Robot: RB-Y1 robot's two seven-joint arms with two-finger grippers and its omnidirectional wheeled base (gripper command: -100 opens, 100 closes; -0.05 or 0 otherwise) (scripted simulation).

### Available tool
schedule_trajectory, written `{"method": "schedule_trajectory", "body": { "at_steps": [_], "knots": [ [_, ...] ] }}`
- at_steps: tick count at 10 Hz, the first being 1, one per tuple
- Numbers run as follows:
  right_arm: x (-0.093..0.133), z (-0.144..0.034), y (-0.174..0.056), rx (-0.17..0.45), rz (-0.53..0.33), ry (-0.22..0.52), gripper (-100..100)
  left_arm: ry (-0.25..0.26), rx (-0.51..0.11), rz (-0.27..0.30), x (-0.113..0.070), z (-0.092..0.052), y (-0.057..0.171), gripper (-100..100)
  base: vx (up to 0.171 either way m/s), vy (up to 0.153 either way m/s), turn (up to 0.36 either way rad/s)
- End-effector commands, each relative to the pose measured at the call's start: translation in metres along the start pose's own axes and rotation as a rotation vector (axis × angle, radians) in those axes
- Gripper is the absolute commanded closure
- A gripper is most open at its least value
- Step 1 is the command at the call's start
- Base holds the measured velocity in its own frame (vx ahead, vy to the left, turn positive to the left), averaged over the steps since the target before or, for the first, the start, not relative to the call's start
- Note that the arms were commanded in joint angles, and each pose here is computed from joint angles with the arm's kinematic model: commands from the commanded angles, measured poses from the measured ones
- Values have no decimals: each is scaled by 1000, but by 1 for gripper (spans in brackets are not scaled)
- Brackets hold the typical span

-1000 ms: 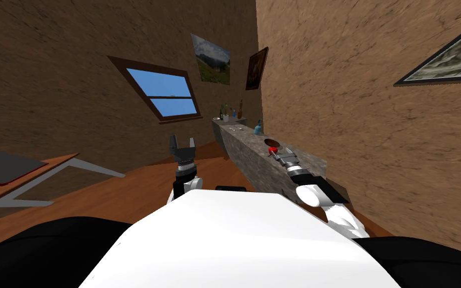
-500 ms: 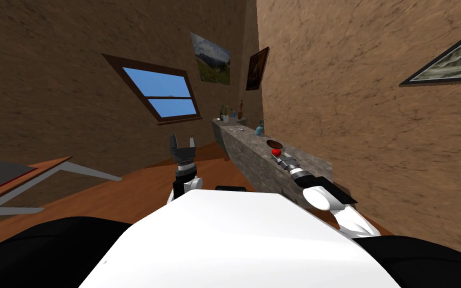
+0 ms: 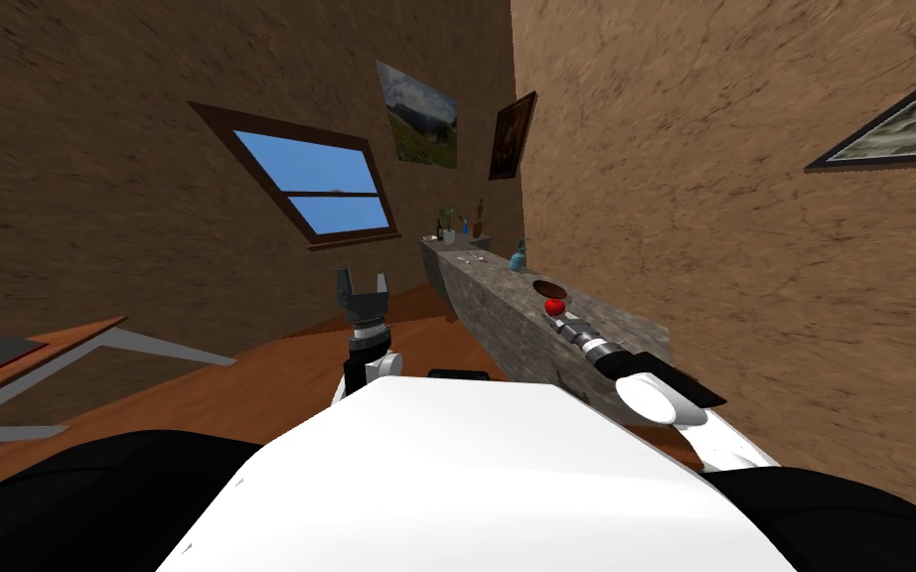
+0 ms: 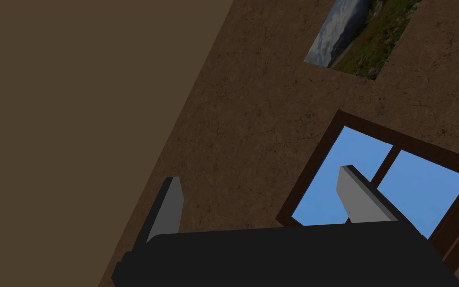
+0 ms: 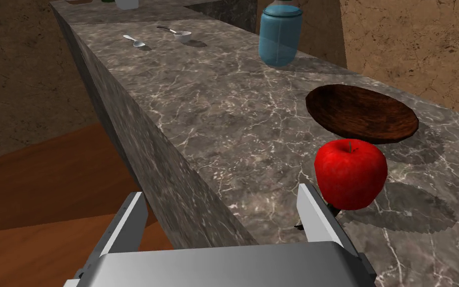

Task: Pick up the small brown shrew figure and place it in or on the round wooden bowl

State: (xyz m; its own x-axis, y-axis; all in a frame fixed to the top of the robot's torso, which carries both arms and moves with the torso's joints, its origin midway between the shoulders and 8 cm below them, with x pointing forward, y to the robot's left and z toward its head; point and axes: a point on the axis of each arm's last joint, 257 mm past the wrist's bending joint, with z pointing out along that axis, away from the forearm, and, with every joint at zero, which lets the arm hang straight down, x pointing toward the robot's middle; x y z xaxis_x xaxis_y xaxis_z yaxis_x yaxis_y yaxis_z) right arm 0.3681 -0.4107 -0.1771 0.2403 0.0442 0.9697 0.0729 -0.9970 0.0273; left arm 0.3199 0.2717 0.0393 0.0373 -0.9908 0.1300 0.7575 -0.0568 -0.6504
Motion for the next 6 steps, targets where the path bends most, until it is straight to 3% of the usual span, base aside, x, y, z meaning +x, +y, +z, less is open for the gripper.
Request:
{"method": "schedule_trajectory", "body": {
  "at_steps": [1,2,3,4,5,6],
  "knots": [
    [-12,-2,4,3,58,-39,-100,0,0,0,0,0,0,0,103,52,-20],
    [-33,-9,13,-4,100,-110,-100,0,0,0,0,0,0,0,117,55,-27],
    [-32,-9,12,0,128,-111,-100,0,0,0,0,0,0,0,99,42,-24],
    [-51,-17,22,-9,171,-183,-100,0,0,0,0,0,0,0,111,33,-32],
    [-51,-17,21,-9,197,-183,-100,0,0,0,0,0,0,0,88,31,-22],
    [-69,-27,31,-23,244,-254,-100,0,0,0,0,0,0,0,127,32,-41]
  ]
}}
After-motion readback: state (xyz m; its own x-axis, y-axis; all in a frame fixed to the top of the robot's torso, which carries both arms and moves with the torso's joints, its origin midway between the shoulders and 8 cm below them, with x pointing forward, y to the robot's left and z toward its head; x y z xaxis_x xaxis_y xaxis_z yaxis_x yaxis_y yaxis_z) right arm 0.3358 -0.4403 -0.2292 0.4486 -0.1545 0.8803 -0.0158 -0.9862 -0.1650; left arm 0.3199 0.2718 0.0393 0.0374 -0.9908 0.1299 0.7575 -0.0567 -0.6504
